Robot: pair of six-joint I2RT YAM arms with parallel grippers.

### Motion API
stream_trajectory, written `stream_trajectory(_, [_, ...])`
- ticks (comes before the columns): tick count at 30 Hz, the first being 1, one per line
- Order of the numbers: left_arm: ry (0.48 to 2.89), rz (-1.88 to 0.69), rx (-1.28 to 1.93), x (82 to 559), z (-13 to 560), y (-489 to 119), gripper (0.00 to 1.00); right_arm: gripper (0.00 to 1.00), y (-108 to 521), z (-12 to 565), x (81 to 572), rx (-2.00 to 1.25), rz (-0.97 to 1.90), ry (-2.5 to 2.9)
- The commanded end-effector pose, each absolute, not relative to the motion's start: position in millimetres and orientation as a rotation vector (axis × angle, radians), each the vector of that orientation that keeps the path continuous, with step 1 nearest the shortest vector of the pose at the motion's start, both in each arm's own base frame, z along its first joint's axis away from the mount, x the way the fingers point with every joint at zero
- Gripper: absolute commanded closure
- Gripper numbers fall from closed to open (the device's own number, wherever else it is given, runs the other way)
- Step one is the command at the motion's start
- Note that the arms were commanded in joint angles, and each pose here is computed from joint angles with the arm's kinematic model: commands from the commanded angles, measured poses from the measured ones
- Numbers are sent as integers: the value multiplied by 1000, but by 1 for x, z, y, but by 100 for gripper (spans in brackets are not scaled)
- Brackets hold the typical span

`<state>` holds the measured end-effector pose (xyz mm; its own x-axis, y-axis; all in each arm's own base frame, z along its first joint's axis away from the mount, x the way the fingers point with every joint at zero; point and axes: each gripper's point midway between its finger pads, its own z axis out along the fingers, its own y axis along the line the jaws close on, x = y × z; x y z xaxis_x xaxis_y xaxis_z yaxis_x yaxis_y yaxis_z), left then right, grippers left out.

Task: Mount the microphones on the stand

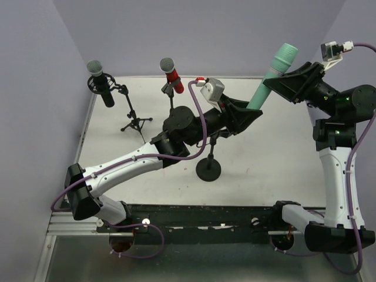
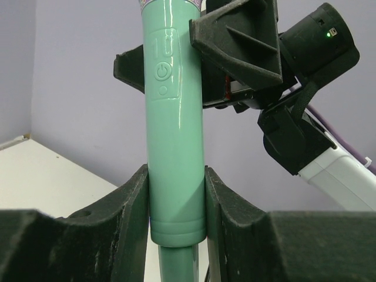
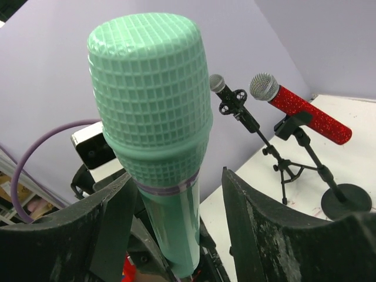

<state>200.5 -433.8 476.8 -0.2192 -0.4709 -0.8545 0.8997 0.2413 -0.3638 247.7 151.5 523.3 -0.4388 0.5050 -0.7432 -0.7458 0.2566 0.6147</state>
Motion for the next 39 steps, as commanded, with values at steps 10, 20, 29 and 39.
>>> stream_trajectory(10, [1221, -1367, 550, 193, 479, -444, 100, 86, 154, 530, 245, -295, 1439, 1414])
stream_trajectory(20, [1126, -1352, 650, 169, 486, -390, 2, 98, 159, 516, 235, -588, 1313, 1400])
stream_trajectory(29, [1164, -1135, 1023, 143, 406, -309, 2, 97, 158, 453, 238, -972, 1217, 1392])
stream_trajectory(39, [1189, -907, 1185, 158, 339, -299, 2, 95, 165, 401, 230, -1226, 1203, 1232])
